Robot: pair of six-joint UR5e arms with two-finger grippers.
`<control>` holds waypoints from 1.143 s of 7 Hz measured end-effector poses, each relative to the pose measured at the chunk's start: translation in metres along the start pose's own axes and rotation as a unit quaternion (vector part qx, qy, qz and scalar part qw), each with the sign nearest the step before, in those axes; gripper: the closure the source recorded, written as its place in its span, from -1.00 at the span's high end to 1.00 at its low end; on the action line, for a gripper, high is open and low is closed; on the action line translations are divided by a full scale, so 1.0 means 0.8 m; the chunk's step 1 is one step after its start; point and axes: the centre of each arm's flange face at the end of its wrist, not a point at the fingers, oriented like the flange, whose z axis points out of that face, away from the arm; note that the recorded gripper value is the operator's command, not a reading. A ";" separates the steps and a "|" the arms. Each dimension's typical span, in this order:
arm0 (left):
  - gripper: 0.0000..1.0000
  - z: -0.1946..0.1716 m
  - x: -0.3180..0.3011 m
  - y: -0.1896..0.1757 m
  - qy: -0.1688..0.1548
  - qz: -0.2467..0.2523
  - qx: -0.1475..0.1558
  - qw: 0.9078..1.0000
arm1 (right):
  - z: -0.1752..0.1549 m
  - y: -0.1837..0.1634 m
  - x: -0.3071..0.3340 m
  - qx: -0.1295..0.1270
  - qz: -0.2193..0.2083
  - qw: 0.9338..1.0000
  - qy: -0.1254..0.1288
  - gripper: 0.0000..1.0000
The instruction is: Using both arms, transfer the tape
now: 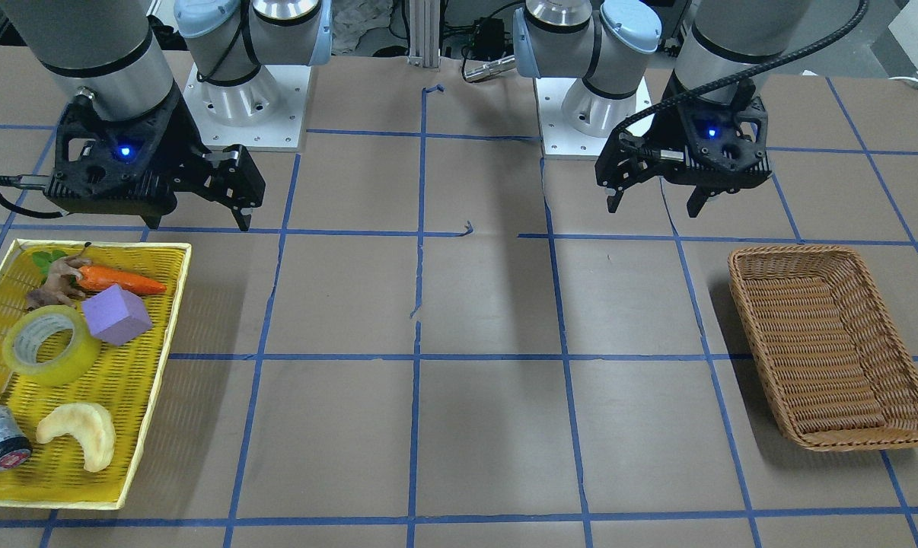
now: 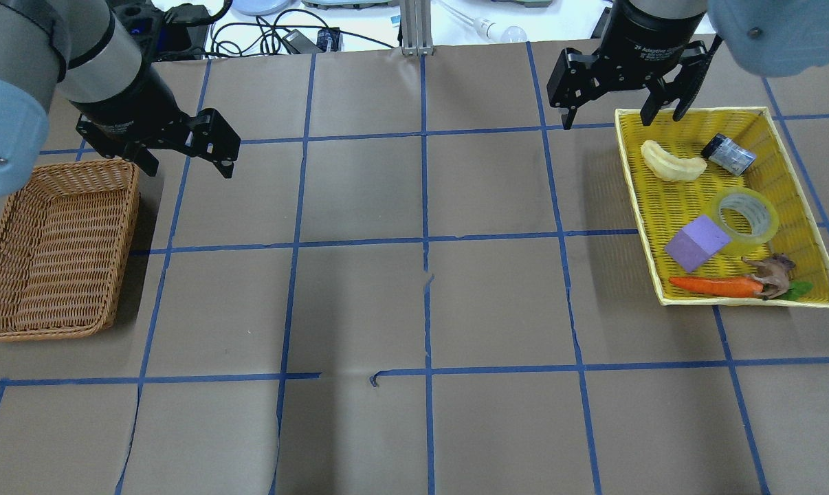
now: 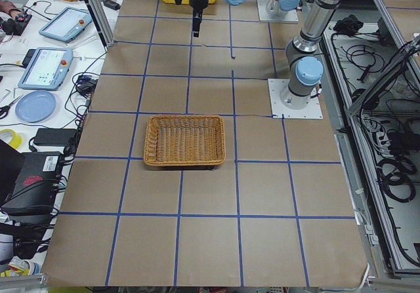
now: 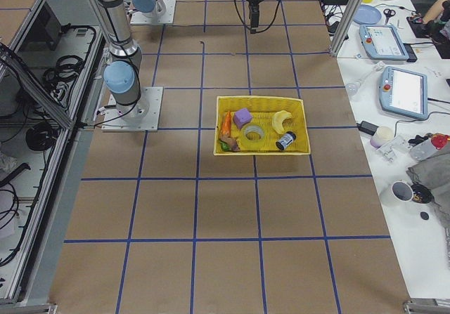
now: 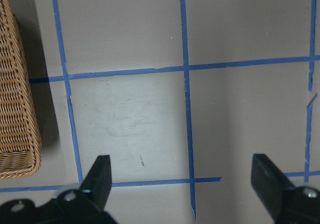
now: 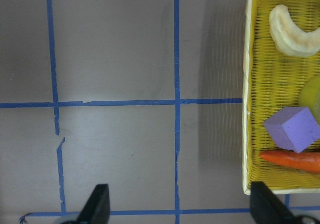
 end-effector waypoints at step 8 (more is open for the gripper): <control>1.00 0.002 0.000 -0.001 -0.002 0.000 -0.002 1.000 | -0.003 0.001 0.001 0.002 -0.006 1.000 0.004 1.00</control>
